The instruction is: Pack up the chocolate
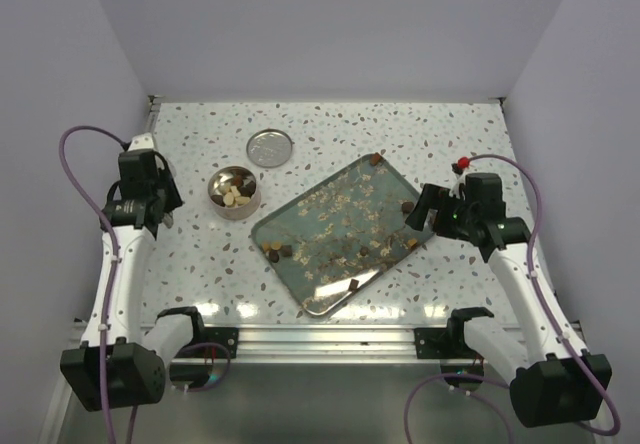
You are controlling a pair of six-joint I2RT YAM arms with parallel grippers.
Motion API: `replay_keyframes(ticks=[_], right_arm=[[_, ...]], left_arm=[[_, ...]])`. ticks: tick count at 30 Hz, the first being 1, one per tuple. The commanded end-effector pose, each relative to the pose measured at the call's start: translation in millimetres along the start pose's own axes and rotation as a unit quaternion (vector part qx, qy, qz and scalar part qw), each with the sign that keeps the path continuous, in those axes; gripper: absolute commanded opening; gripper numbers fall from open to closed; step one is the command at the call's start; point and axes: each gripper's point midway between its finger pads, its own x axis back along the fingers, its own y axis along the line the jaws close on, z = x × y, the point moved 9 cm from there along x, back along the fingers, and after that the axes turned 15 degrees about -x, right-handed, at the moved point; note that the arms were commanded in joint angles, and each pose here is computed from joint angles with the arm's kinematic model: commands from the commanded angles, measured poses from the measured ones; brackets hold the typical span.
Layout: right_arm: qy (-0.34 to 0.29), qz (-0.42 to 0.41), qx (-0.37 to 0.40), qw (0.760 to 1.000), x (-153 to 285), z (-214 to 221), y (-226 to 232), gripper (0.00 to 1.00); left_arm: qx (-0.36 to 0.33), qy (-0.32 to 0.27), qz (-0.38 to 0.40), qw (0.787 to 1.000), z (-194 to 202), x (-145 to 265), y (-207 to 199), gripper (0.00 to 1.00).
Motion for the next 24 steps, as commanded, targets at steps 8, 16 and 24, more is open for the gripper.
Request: replay_keyframes(ticks=[8,16,24], right_arm=[[-0.013,-0.028,0.007,1.0,-8.4,-11.0,9.5,0.98],[-0.014,-0.026,-0.011,1.0,-17.4,-7.0,5.5,0.98],[-0.015,-0.017,-0.017,1.0,-26.5,-10.5,4.8,0.98]], left_arm=[[-0.014,0.012,0.011,1.0,20.2,-31.4,-6.4,0.4],[-0.033,0.044,0.022,0.998,29.3,-54.1,-11.3,0.4],[-0.045,0.082,0.022,0.995,36.7,-83.3,-16.1,0.41]])
